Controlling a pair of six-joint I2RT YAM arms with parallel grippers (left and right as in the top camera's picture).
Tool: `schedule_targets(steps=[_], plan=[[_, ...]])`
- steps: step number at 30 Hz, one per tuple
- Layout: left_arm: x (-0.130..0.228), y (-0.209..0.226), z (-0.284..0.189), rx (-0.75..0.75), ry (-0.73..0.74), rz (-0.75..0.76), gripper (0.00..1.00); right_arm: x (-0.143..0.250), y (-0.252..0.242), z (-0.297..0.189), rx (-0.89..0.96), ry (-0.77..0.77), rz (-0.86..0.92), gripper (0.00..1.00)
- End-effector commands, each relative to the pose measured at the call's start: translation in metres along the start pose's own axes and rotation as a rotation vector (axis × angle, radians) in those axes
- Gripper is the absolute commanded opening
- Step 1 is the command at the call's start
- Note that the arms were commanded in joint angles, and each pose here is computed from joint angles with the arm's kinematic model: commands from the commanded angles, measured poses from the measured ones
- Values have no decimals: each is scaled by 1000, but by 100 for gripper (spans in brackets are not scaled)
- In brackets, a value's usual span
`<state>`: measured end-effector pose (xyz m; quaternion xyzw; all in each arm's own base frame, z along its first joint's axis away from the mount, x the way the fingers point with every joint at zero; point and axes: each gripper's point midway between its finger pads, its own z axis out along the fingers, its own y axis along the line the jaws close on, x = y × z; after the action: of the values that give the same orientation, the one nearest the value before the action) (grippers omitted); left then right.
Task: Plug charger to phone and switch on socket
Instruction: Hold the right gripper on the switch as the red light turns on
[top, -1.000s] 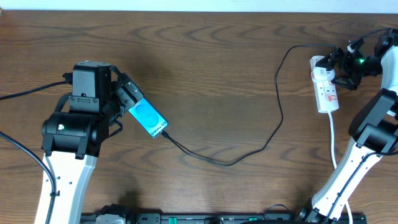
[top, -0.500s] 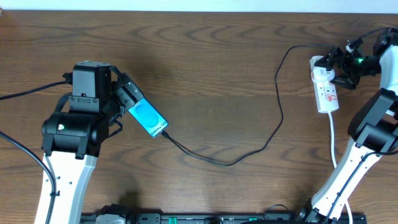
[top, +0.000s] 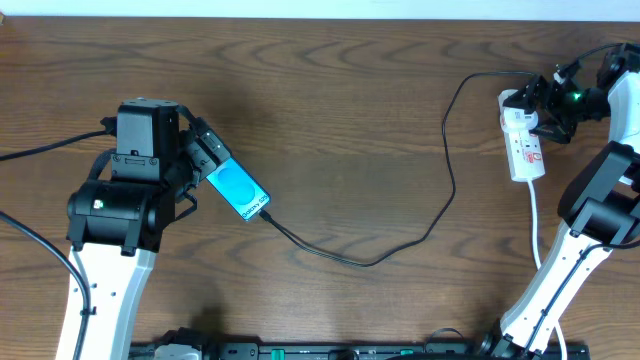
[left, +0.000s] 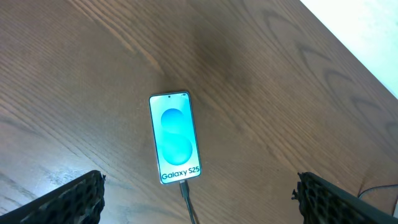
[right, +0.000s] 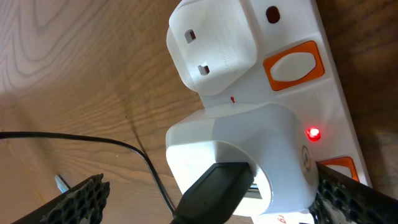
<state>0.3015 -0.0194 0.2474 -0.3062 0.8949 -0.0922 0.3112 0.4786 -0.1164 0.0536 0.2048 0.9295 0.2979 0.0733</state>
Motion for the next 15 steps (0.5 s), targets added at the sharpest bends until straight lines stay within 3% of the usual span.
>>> schedule_targets(steps=[1, 15], plan=[[-9, -2, -9, 5, -35, 10, 98, 11, 9, 20, -33, 58, 26, 99], [-9, -2, -9, 5, -35, 10, 98, 8, -3, 11, -33, 42, 53, 99]])
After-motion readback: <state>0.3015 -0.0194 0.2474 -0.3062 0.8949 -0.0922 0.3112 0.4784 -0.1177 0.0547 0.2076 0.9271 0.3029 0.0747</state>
